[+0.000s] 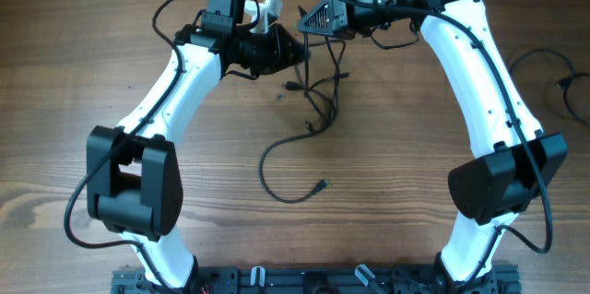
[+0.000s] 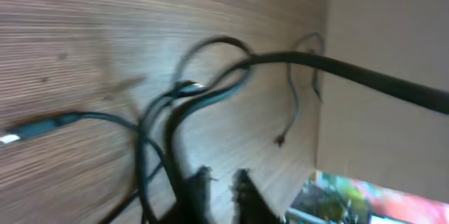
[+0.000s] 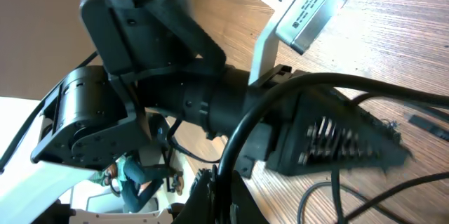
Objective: Untangle cables
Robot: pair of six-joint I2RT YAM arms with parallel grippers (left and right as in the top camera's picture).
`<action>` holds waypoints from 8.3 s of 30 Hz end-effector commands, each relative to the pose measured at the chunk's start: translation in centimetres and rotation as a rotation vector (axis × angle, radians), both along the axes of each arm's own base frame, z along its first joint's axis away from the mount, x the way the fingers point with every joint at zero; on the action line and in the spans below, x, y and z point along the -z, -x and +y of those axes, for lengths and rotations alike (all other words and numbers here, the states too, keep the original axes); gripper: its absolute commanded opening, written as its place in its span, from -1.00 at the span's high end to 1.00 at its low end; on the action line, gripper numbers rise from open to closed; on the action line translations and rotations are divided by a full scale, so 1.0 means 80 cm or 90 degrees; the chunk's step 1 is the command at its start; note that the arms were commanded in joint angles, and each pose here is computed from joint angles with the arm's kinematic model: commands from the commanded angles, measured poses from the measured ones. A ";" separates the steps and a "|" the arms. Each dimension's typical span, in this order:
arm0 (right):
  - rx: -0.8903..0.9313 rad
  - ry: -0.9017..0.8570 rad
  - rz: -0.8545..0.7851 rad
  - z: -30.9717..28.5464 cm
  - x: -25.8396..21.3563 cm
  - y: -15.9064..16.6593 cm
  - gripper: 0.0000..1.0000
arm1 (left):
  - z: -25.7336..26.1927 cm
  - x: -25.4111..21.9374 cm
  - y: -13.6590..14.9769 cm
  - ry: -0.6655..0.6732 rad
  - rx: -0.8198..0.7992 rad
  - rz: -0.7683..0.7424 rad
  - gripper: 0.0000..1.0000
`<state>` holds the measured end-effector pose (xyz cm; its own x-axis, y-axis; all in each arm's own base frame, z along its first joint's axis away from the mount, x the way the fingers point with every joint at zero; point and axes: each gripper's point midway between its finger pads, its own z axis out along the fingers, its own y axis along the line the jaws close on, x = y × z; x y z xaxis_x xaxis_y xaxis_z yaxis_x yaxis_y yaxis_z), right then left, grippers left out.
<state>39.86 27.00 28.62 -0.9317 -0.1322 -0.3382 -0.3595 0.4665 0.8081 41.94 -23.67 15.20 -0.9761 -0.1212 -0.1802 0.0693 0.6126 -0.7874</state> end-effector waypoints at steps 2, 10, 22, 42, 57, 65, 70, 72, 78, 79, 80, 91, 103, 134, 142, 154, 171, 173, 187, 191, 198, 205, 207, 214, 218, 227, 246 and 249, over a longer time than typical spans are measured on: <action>0.097 0.063 -0.031 -0.046 -0.016 -0.015 0.91 | 0.057 0.041 -0.019 -0.129 -0.113 0.038 0.92; 0.450 0.273 -0.029 -0.287 -0.047 -0.008 0.91 | 0.224 0.025 -0.038 -0.231 -0.290 0.038 0.92; 0.663 0.431 0.047 -0.440 -0.021 0.016 0.91 | 0.400 -0.164 0.017 -0.239 -0.538 -0.159 0.92; 0.819 0.367 0.086 -0.578 0.001 0.006 0.91 | 0.545 -0.119 0.078 -0.439 -0.762 -0.028 0.92; 0.567 0.202 -0.165 -0.483 -0.081 -0.030 0.91 | 0.452 -0.099 0.039 -0.383 -0.621 -0.028 0.92; 0.726 0.235 -0.326 -0.518 -0.183 -0.029 0.91 | 0.294 -0.096 0.024 -0.309 -0.413 -0.050 0.92; 0.845 0.250 -0.392 -0.575 -0.203 -0.067 0.91 | 0.208 -0.094 0.034 -0.303 -0.303 -0.070 0.92; 0.854 0.236 -0.430 -0.586 -0.210 -0.086 0.91 | 0.182 -0.095 0.038 -0.300 -0.271 -0.080 0.92; 0.969 0.228 -0.393 -0.649 -0.162 -0.137 0.91 | 0.135 -0.097 0.048 -0.291 -0.214 -0.102 0.92; 0.977 0.249 -0.366 -0.659 -0.137 -0.145 0.92 | 0.130 -0.098 0.049 -0.290 -0.209 -0.103 0.92; 0.976 0.264 -0.342 -0.664 -0.115 -0.149 0.91 | 0.126 -0.098 0.051 -0.289 -0.204 -0.105 0.92; 0.871 0.367 -0.002 -0.654 0.103 -0.135 -0.99 | 0.114 -0.104 0.046 -0.279 -0.196 -0.127 0.92; 0.496 0.195 -0.032 -0.451 0.028 -0.082 -0.99 | 0.108 -0.113 0.034 -0.225 -0.258 -0.104 0.92; 0.124 0.265 -0.098 -0.163 0.052 -0.047 -0.98 | 0.277 -0.053 0.091 -0.410 -0.418 0.120 -1.00; 0.004 0.248 -0.128 -0.047 0.067 -0.018 -0.88 | 0.423 -0.064 0.096 -0.349 -0.647 0.163 -1.00; -0.202 0.232 -0.185 0.196 0.176 0.069 -0.46 | 0.491 -0.074 0.102 -0.364 -0.670 0.109 -1.00; -0.227 0.304 -0.249 0.295 0.310 0.106 0.11 | 0.507 -0.070 0.117 -0.356 -0.687 0.133 -1.00; -0.228 0.305 -0.248 0.294 0.309 0.107 0.42 | 0.507 -0.070 0.117 -0.356 -0.687 0.133 -1.00; 0.117 0.238 -0.345 0.038 -0.048 -0.011 0.92 | 0.442 -0.072 0.090 -0.318 -0.593 0.107 -0.90; 0.295 0.262 -0.369 -0.110 -0.131 -0.016 0.91 | 0.376 -0.073 0.070 -0.320 -0.502 0.075 -0.91; 0.601 0.312 -0.361 -0.348 -0.209 0.041 0.92 | 0.251 -0.084 0.044 -0.310 -0.346 -0.014 -0.94; 0.823 0.356 -0.345 -0.490 -0.237 0.111 0.91 | 0.141 -0.077 0.035 -0.292 -0.216 -0.077 -0.96; 0.861 0.362 -0.327 -0.511 -0.235 0.120 0.91 | 0.123 -0.068 0.034 -0.292 -0.194 -0.077 -0.96; 0.871 0.378 -0.122 -0.550 -0.143 0.102 0.91 | 0.083 -0.030 0.031 -0.303 -0.142 -0.058 -0.96; 0.852 0.397 0.037 -0.575 -0.060 0.076 0.91 | 0.077 -0.021 0.031 -0.306 -0.133 -0.052 -0.99; 0.739 0.409 0.228 -0.588 0.119 -0.012 0.91 | 0.074 -0.023 0.025 -0.300 -0.136 -0.064 -0.99; 0.483 0.304 -0.001 -0.459 0.022 -0.021 -0.86 | 0.074 -0.023 0.025 -0.301 -0.136 -0.063 -1.00; 0.412 0.306 -0.123 -0.384 -0.051 0.008 -0.87 | 0.074 -0.023 0.025 -0.301 -0.136 -0.063 -1.00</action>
